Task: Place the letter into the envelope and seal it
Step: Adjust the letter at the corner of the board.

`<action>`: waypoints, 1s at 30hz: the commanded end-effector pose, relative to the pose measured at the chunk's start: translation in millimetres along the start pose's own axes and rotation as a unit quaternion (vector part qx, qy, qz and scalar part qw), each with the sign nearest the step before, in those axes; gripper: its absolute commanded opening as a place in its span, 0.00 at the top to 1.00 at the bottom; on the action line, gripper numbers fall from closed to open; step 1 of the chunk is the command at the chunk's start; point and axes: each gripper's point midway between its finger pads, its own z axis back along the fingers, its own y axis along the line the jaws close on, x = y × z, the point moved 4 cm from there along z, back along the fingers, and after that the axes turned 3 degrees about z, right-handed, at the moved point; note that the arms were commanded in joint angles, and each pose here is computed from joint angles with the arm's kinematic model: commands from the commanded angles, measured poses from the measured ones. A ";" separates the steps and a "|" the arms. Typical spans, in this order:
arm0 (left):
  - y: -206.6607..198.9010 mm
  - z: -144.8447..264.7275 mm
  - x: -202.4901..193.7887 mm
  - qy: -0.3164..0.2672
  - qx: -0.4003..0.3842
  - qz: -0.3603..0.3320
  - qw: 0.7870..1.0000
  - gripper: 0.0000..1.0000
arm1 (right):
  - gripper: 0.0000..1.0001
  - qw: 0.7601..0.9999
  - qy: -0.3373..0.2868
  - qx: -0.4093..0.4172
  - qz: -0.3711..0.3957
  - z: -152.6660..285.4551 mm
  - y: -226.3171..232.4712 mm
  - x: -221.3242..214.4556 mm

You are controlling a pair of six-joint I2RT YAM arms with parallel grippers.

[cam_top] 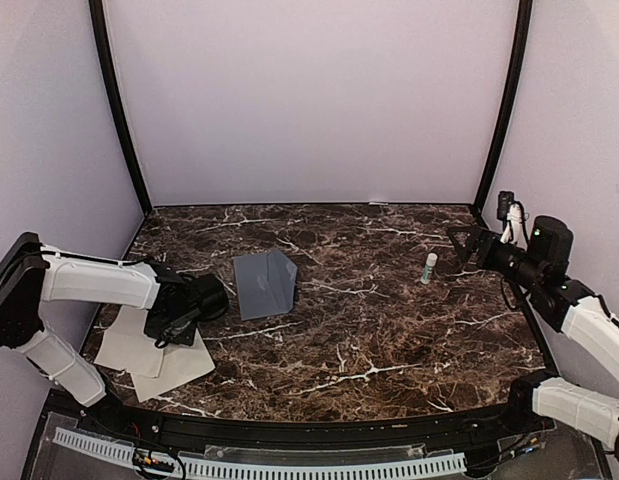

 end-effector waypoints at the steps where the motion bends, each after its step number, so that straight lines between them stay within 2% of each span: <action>1: 10.6 8.1 2.1 -0.015 0.003 0.015 1.000 0.96 | 0.01 1.000 -0.020 0.005 0.009 6.2 7.5 13.5; 4: 9.0 5.8 1.0 -0.009 0.009 0.009 1.000 1.00 | 0.01 1.000 -0.019 0.007 0.009 7.9 8.7 13.9; 11: 5.2 19.1 12.1 -0.017 -0.006 0.012 1.000 1.00 | 0.01 1.000 -0.023 0.000 0.015 14.9 10.4 17.9; 16: 9.6 61.2 47.0 -0.050 -0.041 0.025 0.998 1.00 | 0.01 0.999 -0.031 -0.003 0.017 19.4 12.6 23.8; 21: 15.6 112.7 82.0 -0.095 -0.113 0.034 0.989 1.00 | 0.01 1.000 -0.027 0.004 0.013 21.6 16.8 27.3; 24: 10.5 141.9 93.1 -0.122 -0.205 0.025 0.971 1.00 | 0.01 1.000 -0.025 0.010 0.011 22.0 19.0 28.0; 27: 9.4 174.9 103.2 -0.158 -0.299 0.043 0.940 1.00 | 0.01 1.000 -0.019 0.016 0.010 21.7 20.3 25.4; 30: 8.9 199.5 104.1 -0.170 -0.373 0.046 0.911 1.00 | 0.01 1.000 -0.009 0.019 0.007 20.5 19.9 20.5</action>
